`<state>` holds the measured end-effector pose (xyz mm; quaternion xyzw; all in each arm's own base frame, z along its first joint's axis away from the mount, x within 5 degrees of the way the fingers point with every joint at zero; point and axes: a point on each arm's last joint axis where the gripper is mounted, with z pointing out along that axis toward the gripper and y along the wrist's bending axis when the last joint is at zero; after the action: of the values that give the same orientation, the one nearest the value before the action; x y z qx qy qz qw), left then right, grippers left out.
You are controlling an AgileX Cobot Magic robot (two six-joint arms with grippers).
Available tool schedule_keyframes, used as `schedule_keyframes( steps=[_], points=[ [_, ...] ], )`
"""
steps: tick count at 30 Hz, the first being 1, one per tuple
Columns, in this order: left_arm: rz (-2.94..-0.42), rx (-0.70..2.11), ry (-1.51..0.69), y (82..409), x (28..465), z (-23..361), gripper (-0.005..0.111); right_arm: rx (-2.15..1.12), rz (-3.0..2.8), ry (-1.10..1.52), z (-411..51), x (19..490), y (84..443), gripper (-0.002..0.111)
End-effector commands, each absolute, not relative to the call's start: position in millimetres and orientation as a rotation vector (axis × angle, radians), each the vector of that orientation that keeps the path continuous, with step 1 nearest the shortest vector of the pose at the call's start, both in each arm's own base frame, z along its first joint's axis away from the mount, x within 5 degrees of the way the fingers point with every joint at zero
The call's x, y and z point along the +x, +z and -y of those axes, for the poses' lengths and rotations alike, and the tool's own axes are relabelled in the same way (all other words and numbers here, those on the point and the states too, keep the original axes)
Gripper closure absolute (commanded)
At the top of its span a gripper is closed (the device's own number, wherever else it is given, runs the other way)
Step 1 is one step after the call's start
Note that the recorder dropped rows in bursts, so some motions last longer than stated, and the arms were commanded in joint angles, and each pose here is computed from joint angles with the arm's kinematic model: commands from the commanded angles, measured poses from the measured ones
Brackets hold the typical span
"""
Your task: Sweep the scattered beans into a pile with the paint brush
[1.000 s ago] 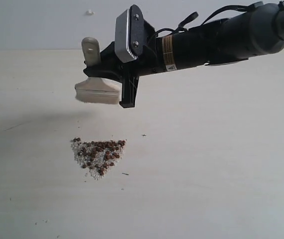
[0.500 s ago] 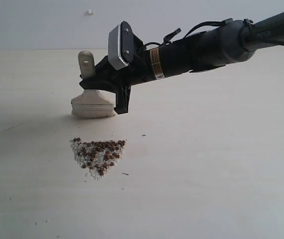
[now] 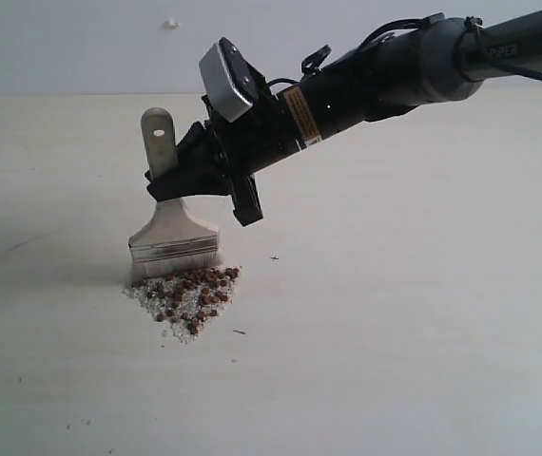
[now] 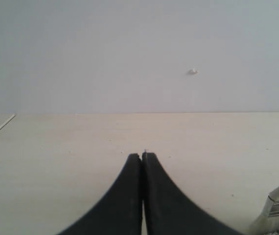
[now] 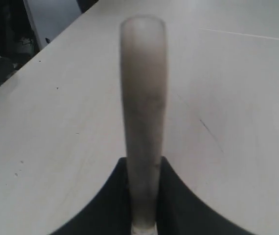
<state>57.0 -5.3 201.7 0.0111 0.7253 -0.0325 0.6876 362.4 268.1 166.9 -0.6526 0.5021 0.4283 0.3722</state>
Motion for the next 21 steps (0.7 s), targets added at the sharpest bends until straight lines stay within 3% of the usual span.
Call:
schedule_keyframes(
  steps=[1, 8, 17, 21],
  points=[
    [-1.620, 0.022, -0.083, 201.0, 56.7, 5.6, 0.107, -1.651, -1.301, 1.014, -268.0, 367.2, 179.3, 0.108],
    [-1.620, 0.022, -0.083, 201.0, 56.7, 5.6, 0.107, -1.592, -1.355, 0.905, -265.5, 372.1, 201.7, 0.108],
    [-1.620, 0.022, -0.083, 201.0, 56.7, 5.6, 0.107, -1.396, -1.461, 0.881, -258.7, 368.5, 257.9, 0.108],
    [-1.620, 0.022, -0.083, 201.0, 56.7, 5.6, 0.107, -1.404, -1.444, 0.860, -258.1, 368.2, 260.8, 0.108]
  ],
)
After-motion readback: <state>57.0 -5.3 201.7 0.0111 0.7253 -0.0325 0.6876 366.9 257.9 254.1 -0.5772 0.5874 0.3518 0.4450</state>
